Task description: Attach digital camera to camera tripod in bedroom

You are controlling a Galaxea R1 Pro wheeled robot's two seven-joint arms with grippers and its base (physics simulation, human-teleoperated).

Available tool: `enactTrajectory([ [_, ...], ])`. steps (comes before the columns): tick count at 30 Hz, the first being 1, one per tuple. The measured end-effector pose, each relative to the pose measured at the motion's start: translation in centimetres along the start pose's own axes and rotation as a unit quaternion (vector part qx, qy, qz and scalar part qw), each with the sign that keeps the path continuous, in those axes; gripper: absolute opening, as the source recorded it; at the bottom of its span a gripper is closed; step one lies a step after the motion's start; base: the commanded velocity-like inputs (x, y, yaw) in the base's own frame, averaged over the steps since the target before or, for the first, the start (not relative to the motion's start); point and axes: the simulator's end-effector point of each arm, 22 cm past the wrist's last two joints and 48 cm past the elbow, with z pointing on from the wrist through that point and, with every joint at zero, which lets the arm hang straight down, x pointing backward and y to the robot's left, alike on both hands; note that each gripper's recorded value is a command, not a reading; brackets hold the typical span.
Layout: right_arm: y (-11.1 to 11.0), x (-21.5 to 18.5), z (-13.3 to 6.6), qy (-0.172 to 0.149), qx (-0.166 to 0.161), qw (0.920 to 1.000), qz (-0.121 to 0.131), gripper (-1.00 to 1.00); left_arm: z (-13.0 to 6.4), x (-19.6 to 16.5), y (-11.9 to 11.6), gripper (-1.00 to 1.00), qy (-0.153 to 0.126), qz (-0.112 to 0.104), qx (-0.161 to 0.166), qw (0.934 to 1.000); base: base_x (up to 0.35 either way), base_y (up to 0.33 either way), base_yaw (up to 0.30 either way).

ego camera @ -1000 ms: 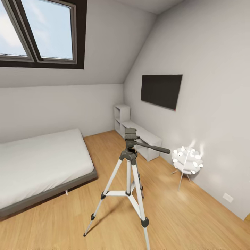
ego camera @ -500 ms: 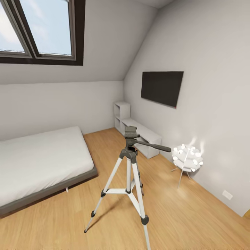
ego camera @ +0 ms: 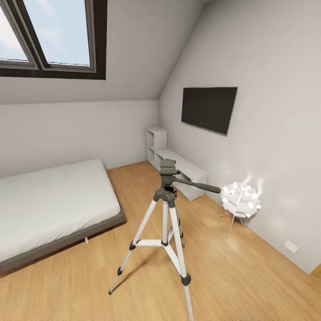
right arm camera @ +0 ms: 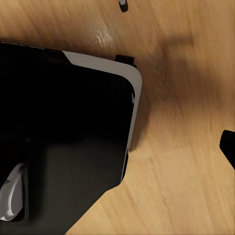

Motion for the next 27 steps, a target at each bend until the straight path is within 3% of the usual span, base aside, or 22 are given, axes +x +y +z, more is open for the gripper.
enactTrajectory([
  [27,0.2,1.6,0.4,0.021,-0.003,0.9998,0.001,1.0,0.2,1.4,0.9,-1.0,0.017,0.002,-0.012,0.9998,0.0,0.0,0.0],
])
